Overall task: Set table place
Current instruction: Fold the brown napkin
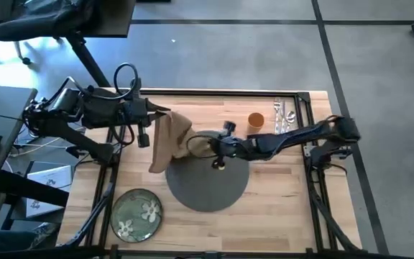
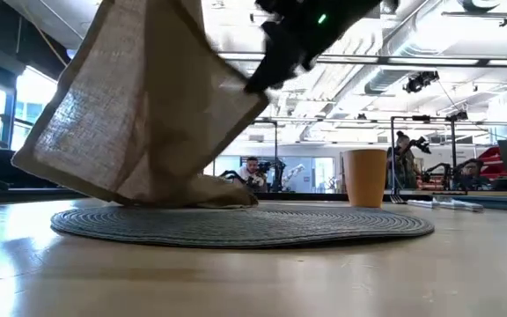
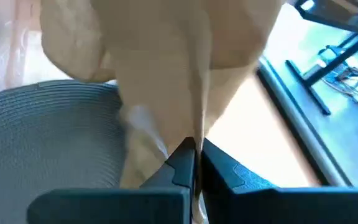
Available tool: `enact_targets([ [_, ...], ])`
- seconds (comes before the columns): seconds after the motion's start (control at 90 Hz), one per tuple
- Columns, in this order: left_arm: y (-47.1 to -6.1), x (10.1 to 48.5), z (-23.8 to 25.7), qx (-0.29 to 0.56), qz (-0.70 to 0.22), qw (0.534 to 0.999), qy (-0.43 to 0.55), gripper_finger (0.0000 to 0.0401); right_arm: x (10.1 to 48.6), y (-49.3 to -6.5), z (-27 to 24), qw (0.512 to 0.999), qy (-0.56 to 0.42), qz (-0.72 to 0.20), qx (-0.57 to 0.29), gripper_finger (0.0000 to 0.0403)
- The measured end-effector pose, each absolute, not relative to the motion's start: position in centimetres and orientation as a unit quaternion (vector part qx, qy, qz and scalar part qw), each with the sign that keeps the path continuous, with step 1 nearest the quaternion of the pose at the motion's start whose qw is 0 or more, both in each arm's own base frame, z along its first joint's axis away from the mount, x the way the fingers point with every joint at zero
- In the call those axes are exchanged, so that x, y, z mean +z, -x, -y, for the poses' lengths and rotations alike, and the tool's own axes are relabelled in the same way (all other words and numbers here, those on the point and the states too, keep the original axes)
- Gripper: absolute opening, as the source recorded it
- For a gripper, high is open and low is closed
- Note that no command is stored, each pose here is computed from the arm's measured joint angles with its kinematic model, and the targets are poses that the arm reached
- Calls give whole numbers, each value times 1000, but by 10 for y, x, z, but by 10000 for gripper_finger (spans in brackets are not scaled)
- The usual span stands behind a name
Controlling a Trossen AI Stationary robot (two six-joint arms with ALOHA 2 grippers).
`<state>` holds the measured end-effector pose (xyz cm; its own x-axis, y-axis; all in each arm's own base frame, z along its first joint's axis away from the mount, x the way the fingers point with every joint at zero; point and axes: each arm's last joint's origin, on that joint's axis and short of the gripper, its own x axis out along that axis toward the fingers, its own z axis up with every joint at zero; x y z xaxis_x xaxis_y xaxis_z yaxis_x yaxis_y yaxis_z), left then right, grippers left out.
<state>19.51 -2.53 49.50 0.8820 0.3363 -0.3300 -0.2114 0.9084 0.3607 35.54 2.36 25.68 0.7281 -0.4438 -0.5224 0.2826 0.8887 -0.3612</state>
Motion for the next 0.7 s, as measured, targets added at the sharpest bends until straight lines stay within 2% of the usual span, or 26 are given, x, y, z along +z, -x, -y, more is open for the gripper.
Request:
enact_targets([
  [0.311,-196,497,25,155,-186,957,-157,0,319,-289,-12,890,175,-313,-283,0],
  [0.489,-194,498,22,207,-188,945,-171,0,351,-257,-8,907,155,-268,-286,0],
  [0.7,-195,498,17,226,-195,934,-195,0,381,-220,-3,921,139,-212,-297,0],
])
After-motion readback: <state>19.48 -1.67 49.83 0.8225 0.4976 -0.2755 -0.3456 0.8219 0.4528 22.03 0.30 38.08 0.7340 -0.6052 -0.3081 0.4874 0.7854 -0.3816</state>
